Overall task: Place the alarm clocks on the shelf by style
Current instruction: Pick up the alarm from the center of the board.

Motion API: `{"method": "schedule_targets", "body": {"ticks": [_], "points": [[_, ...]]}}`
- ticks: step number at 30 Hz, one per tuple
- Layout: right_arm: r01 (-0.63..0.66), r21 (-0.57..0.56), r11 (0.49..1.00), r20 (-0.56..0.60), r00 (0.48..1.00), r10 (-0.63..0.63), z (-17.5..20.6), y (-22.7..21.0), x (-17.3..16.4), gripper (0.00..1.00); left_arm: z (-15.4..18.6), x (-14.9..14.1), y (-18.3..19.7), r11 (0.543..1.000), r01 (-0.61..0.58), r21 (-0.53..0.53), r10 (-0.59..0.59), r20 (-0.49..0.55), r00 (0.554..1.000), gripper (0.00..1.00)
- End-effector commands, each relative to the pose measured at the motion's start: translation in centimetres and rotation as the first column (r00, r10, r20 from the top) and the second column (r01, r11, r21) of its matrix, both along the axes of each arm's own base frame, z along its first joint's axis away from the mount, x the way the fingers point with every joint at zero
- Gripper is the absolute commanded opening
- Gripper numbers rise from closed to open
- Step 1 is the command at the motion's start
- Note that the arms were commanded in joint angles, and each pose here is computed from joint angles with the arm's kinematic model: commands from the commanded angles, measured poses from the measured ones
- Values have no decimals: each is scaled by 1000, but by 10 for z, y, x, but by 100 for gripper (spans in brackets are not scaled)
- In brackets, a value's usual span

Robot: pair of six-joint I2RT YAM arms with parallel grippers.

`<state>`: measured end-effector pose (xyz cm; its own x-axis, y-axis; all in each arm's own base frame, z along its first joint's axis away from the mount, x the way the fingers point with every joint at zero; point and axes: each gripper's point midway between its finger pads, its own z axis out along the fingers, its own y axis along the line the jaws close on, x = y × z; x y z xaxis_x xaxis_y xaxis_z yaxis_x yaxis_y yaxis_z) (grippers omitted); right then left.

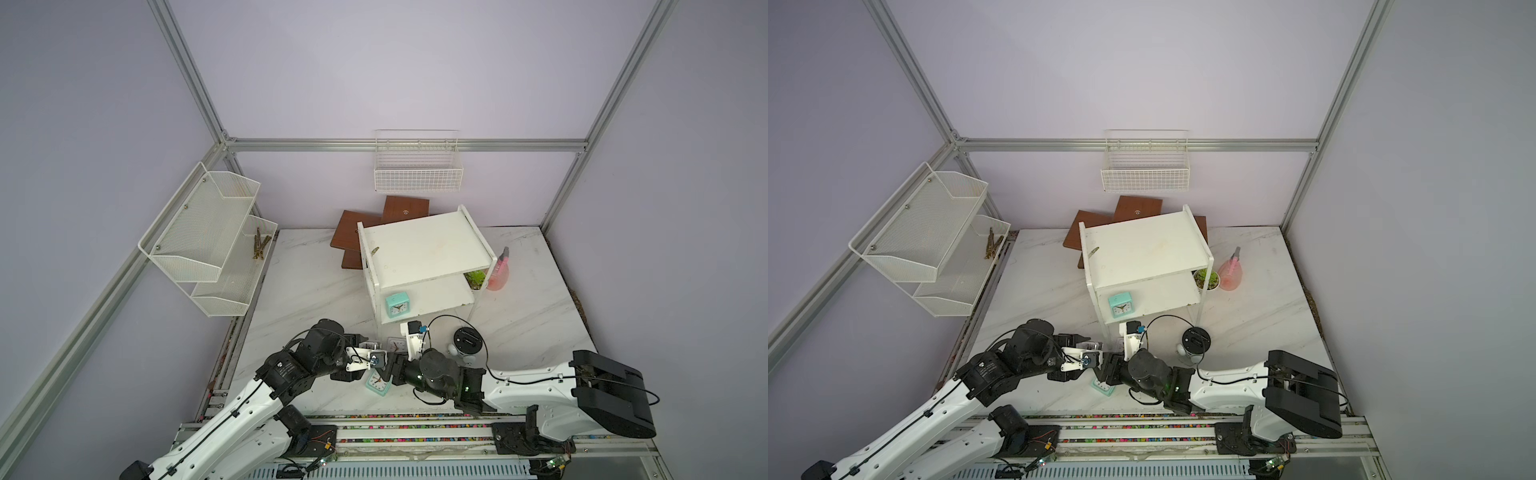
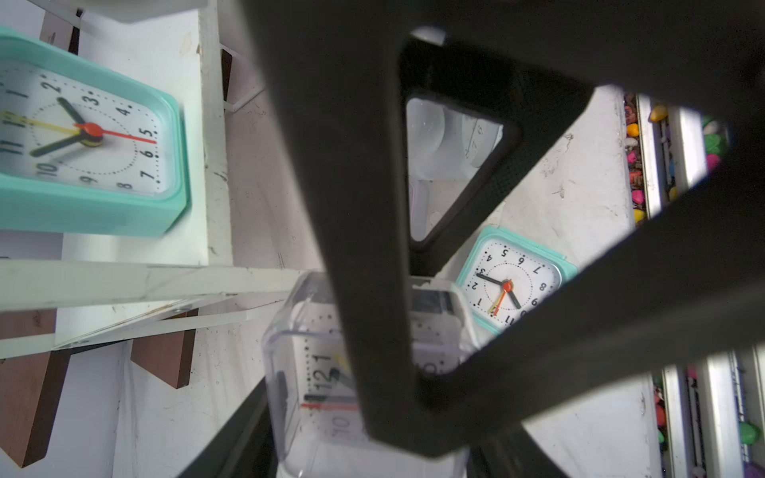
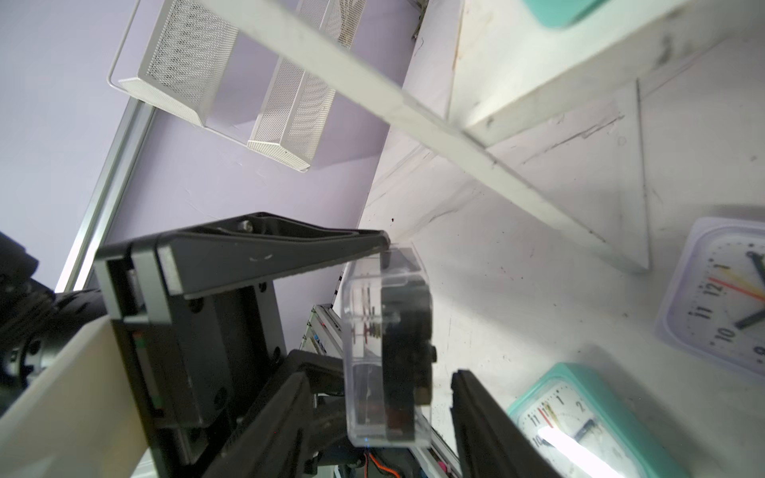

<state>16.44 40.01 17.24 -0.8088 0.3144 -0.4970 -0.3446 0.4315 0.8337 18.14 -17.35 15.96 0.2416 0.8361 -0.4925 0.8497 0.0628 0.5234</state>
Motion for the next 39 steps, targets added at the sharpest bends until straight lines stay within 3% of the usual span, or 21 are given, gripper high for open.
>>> {"method": "schedule_targets", "body": {"ticks": [1, 19, 27, 35, 39], "points": [[19, 21, 1000, 33, 999, -20, 12, 5, 5, 56, 9, 2, -5, 999, -2, -42, 3, 23, 1000, 36], [48, -10, 999, 51, 998, -47, 2, 1, 10, 43, 12, -3, -4, 998, -12, -69, 13, 16, 1000, 40], [48, -19, 999, 69, 996, -47, 2, -4, 9, 37, 9, -3, -1, 998, -25, -65, 26, 8, 1000, 56], [0, -16, 1000, 215, 977, 3, 14, -23, -1, 33, 16, -4, 1, 992, -74, -103, 73, -16, 997, 97], [-38, -33, 999, 316, 948, 47, 19, -40, -9, 34, 29, -12, -3, 983, -71, -172, 64, -45, 997, 100]]}}
